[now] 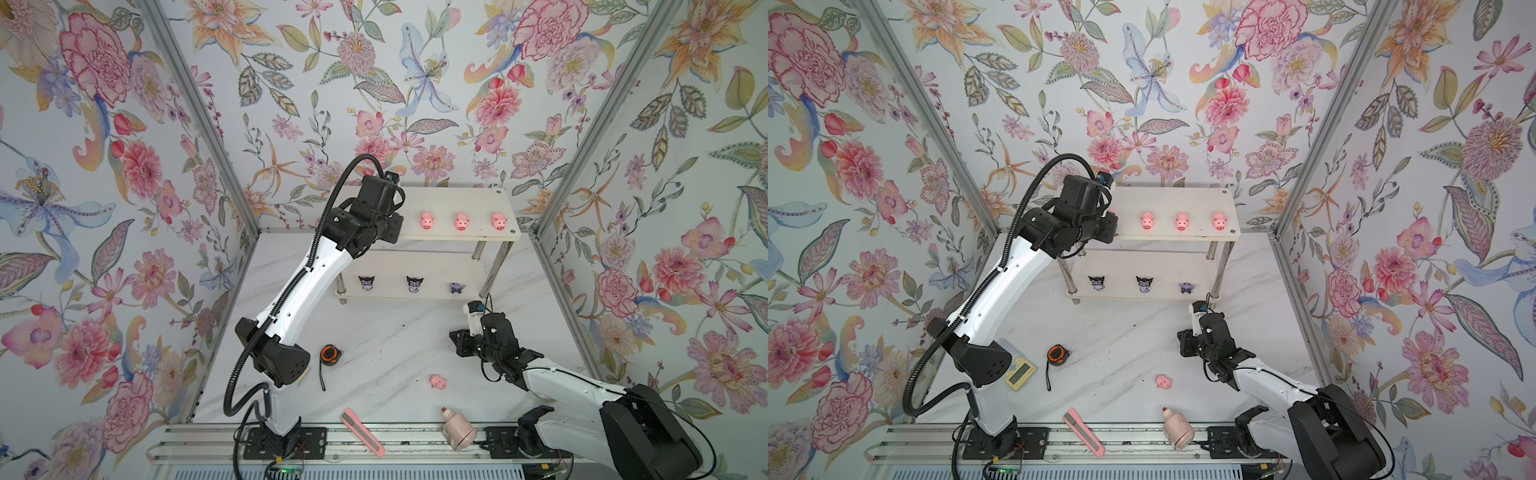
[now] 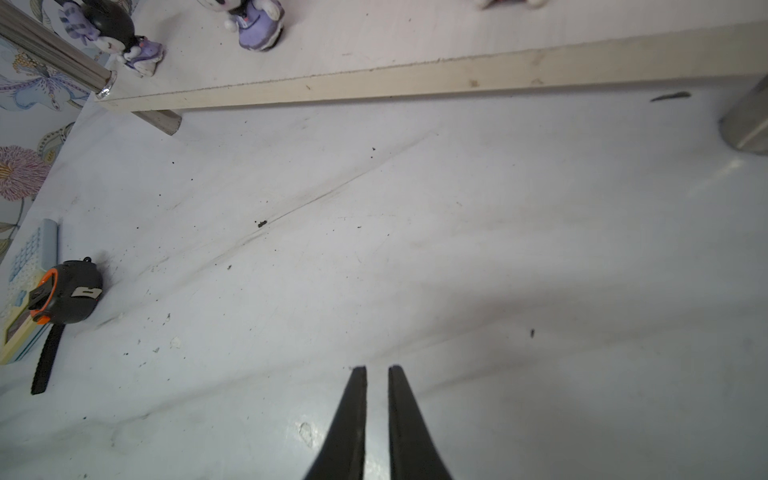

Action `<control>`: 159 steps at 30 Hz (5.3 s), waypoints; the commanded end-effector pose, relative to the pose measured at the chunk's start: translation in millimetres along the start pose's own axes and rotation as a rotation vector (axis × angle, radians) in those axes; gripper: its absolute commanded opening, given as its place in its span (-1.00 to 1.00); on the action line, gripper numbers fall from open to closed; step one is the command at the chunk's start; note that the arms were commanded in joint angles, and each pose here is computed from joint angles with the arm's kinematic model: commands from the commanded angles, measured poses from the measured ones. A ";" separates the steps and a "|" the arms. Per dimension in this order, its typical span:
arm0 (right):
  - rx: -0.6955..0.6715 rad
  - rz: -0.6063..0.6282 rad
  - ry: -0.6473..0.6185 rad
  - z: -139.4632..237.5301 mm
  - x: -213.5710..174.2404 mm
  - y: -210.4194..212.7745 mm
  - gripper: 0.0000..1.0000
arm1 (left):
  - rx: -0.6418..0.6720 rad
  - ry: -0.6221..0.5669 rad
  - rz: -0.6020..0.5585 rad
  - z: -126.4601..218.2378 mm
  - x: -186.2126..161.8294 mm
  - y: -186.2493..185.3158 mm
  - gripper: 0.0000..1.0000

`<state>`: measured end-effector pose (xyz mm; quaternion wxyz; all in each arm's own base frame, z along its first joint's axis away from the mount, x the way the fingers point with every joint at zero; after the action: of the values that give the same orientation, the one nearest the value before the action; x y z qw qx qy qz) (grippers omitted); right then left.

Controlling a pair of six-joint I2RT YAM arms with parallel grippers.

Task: Place and organize the plastic toys onto the shelf

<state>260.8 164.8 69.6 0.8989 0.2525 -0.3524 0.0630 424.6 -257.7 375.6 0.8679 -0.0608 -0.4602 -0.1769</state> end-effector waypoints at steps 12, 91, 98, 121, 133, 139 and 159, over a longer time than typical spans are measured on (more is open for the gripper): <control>0.005 -0.014 -0.002 1.2 4.2 1.3 -0.72 | 0.044 0.001 0.017 18.8 2.6 17.8 0.11; -0.130 0.211 0.145 30.4 -27.6 32.2 0.29 | -0.194 -0.184 0.110 96.1 -89.0 6.8 0.16; -0.056 0.305 0.326 33.0 -73.9 57.6 0.31 | -0.245 -0.129 0.087 72.5 -132.3 -4.6 0.16; -0.007 0.421 0.409 3.3 -86.9 110.8 -0.67 | -0.299 -0.086 0.129 61.9 -207.3 -9.5 0.19; 0.364 0.242 0.456 -47.4 -79.7 203.4 -0.56 | -0.264 -0.063 0.187 64.5 -246.7 0.5 0.20; 0.273 0.160 0.486 -65.3 -92.8 170.3 -0.15 | -0.272 -0.051 0.198 57.7 -254.8 -1.9 0.21; 0.040 0.099 0.356 -27.1 -65.6 66.5 -0.06 | -0.318 0.011 0.222 33.3 -261.3 -16.4 0.20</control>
<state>212.9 256.4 39.7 0.9298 0.2726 -0.1950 0.1523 259.6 -194.0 178.5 0.8667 -0.2311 -0.4151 -0.1518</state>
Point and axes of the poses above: each gripper's point midway between its finger pads, its own z axis back along the fingers, its own y axis along the line the jaws close on, x = y × z, the point moved 1 cm from there along z, back along the fingers
